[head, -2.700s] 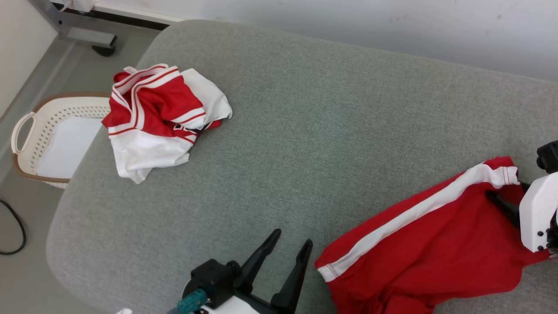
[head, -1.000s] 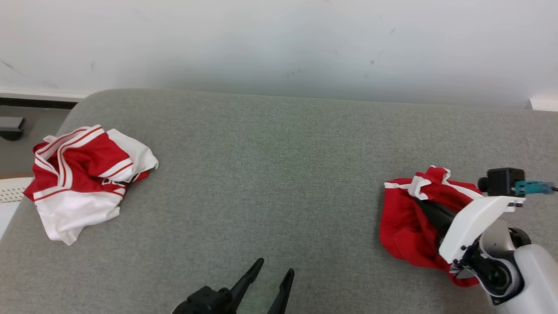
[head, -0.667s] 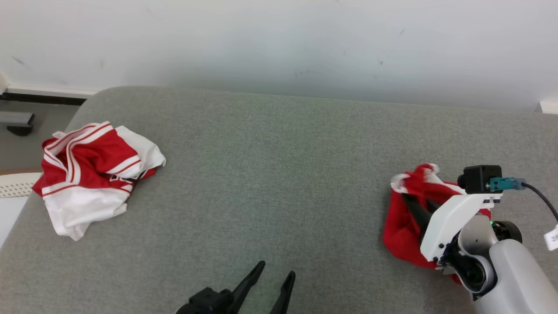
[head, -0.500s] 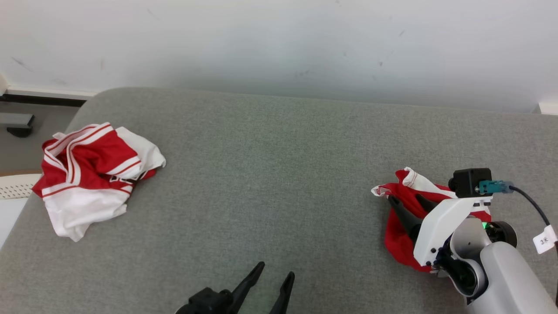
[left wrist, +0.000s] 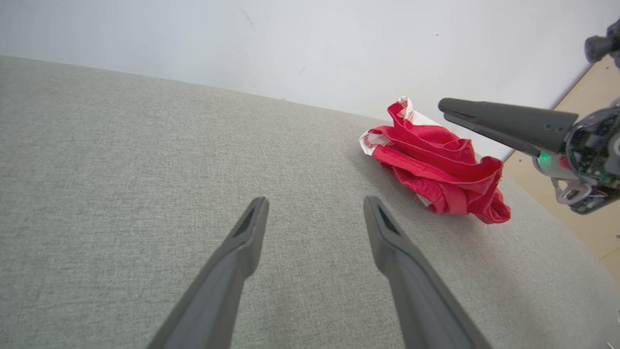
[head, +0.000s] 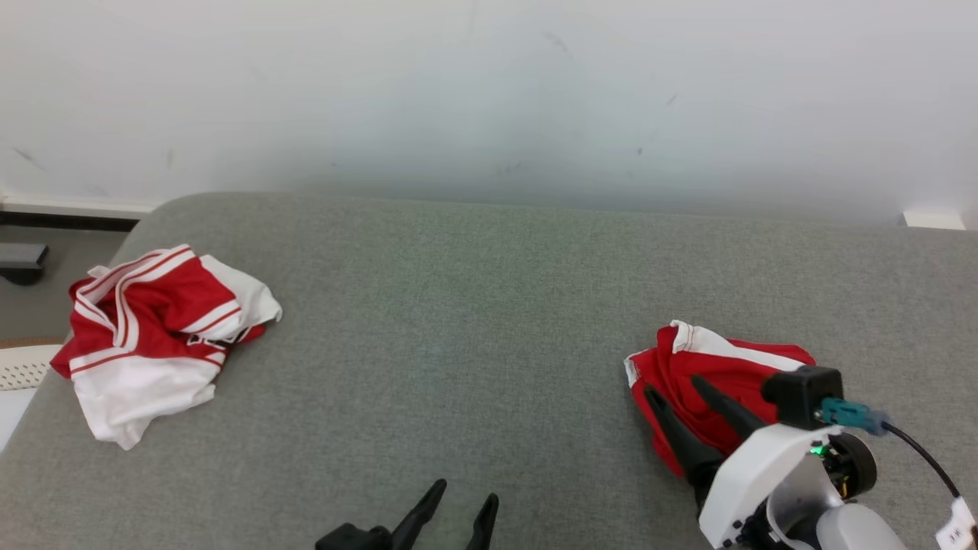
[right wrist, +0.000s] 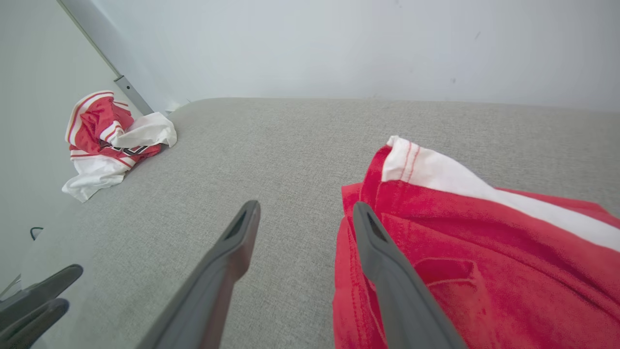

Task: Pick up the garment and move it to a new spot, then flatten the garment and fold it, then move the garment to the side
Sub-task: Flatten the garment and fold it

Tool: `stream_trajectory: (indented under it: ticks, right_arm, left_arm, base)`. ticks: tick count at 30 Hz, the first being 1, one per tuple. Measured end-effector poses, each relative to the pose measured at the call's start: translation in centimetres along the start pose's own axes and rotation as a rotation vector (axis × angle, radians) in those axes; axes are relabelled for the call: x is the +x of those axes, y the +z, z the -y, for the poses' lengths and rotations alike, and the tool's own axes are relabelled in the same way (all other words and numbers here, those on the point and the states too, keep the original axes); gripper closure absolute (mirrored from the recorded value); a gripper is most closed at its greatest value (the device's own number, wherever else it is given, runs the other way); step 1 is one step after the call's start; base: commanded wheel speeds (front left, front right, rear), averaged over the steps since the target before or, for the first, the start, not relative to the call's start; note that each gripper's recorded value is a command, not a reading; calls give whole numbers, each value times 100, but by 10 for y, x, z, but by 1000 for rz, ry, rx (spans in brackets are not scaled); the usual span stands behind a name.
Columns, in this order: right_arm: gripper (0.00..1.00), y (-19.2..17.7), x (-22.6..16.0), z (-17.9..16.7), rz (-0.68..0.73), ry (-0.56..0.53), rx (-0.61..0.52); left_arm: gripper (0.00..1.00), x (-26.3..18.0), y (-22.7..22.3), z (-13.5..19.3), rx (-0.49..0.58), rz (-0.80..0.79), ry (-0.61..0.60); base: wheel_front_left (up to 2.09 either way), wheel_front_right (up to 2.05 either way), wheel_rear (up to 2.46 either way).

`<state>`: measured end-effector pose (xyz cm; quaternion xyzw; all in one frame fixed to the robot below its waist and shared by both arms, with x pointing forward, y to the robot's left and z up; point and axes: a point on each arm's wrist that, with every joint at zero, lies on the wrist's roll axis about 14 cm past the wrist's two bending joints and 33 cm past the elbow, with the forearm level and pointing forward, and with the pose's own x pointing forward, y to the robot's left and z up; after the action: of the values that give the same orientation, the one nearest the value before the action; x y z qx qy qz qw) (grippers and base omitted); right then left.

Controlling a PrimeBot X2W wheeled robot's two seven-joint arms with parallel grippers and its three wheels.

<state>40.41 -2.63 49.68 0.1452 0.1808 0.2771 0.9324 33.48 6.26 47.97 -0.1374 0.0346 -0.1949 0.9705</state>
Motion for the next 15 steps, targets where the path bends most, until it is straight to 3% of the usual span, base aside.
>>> stream_trajectory:
  ticks: [6,15]
  right_arm:
    - [0,34,-42,27,217,-88,-112]
    - [0,47,-119,100,402,-368,-214]
  left_arm:
    - [0,-7,5,-2,4,22,22]
    - [0,-19,11,-9,25,51,69]
  base:
    - [0,0,0]
    - [0,0,0]
